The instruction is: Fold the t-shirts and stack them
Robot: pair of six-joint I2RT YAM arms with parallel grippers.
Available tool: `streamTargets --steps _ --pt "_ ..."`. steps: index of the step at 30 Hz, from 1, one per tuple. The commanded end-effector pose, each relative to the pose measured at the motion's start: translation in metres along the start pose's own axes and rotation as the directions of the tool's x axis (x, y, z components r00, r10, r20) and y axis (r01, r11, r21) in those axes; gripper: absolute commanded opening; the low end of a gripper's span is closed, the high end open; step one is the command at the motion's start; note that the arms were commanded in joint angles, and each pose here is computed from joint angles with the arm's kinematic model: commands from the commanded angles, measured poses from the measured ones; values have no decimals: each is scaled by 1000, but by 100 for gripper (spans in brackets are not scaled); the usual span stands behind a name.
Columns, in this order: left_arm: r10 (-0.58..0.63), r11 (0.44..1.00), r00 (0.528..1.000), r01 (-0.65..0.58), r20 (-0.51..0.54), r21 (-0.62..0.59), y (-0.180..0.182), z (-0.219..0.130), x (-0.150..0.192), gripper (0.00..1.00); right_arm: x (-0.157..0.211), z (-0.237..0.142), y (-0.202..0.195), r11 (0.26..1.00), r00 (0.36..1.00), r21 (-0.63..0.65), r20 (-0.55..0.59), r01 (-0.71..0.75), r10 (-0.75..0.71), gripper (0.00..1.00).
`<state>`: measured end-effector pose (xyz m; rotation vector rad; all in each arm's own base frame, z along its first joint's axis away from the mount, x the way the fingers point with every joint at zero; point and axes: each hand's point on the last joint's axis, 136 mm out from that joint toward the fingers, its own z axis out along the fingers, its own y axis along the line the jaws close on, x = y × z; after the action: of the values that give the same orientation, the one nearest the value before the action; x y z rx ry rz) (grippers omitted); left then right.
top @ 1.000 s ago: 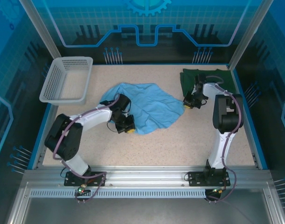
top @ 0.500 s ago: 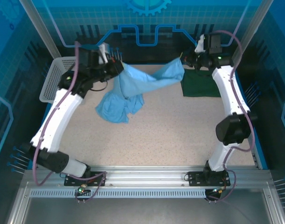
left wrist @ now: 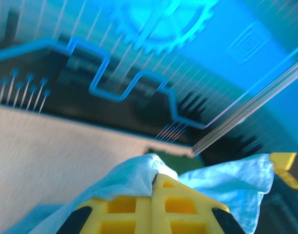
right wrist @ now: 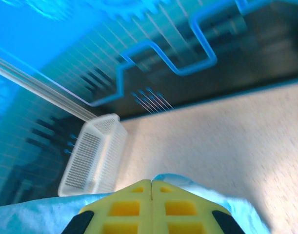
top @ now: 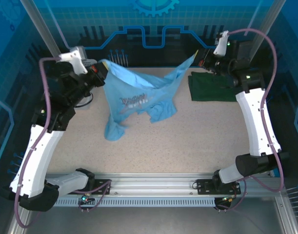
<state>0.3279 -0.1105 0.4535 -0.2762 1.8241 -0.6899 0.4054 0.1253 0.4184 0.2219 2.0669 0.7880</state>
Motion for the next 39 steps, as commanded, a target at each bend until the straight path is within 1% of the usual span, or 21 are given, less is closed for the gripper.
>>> streamTargets --steps 1,6,9,10,12,15,18,21,23,24,27,28,29,30,32,33,34,36,37,38,39 --pt "-136 975 979 105 -150 -194 62 26 66 0 47 19 -44 987 989 141 -119 -76 93 0" --pt "-282 928 901 168 -329 -333 115 68 135 0 76 45 -88 948 959 264 -172 -175 225 0" --pt "-330 923 848 198 -415 -330 118 116 138 0 61 78 -98 934 935 238 -171 -265 309 0" --pt "-321 933 846 205 -425 -298 109 132 127 0 51 91 -99 931 929 229 -174 -285 328 0" --pt "-263 961 875 197 -408 -196 78 160 88 0 17 105 -84 942 936 185 -165 -279 310 0" --pt "-165 986 941 164 -294 -27 16 168 5 0 -51 93 -23 982 979 41 -76 -187 189 0" --pt "-41 974 991 69 -129 217 -69 121 -61 0 -97 39 39 990 994 -123 80 -64 75 0" --pt "114 910 993 -122 44 397 -138 50 -79 0 -100 -21 85 975 987 -209 159 70 -37 0" --pt "164 872 982 -190 95 451 -149 15 -65 0 -83 -51 105 961 974 -211 176 177 -141 0" --pt "175 870 981 -194 85 453 -143 8 -51 0 -73 -58 108 957 969 -205 177 206 -171 0" --pt "180 911 982 -142 -63 386 -90 -5 17 4 -18 -73 80 967 976 -178 154 183 -157 0" --pt "187 918 975 -130 -120 374 -74 -10 44 6 4 -71 63 974 984 -168 117 150 -131 0" --pt "179 939 962 -103 -208 328 -48 -14 80 9 38 -57 36 986 994 -130 32 109 -106 0" --pt "156 960 941 -72 -300 272 -20 -20 117 13 72 -54 12 994 996 -85 -49 69 -73 0" --pt "111 988 903 -57 -415 141 34 -40 171 19 138 -49 -30 1000 979 -9 -205 4 -6 0" --pt "77 997 896 -68 -436 37 66 -51 192 32 172 -50 -54 999 961 53 -276 -6 20 0" --pt "48 996 900 -74 -433 -43 90 -62 202 42 198 -54 -75 993 943 120 -327 -20 59 0" --pt "10 984 928 -77 -373 -163 122 -81 204 50 244 -63 -109 976 912 206 -385 -66 143 0" --pt "6 981 941 -71 -338 -181 126 -84 199 60 256 -67 -120 964 903 249 -385 -97 191 9" --pt "4 977 954 -68 -301 -202 129 -85 192 74 263 -71 -130 950 898 284 -374 -127 232 19" --pt "5 972 962 -69 -272 -225 130 -84 183 76 259 -75 -135 939 903 308 -343 -151 257 32"
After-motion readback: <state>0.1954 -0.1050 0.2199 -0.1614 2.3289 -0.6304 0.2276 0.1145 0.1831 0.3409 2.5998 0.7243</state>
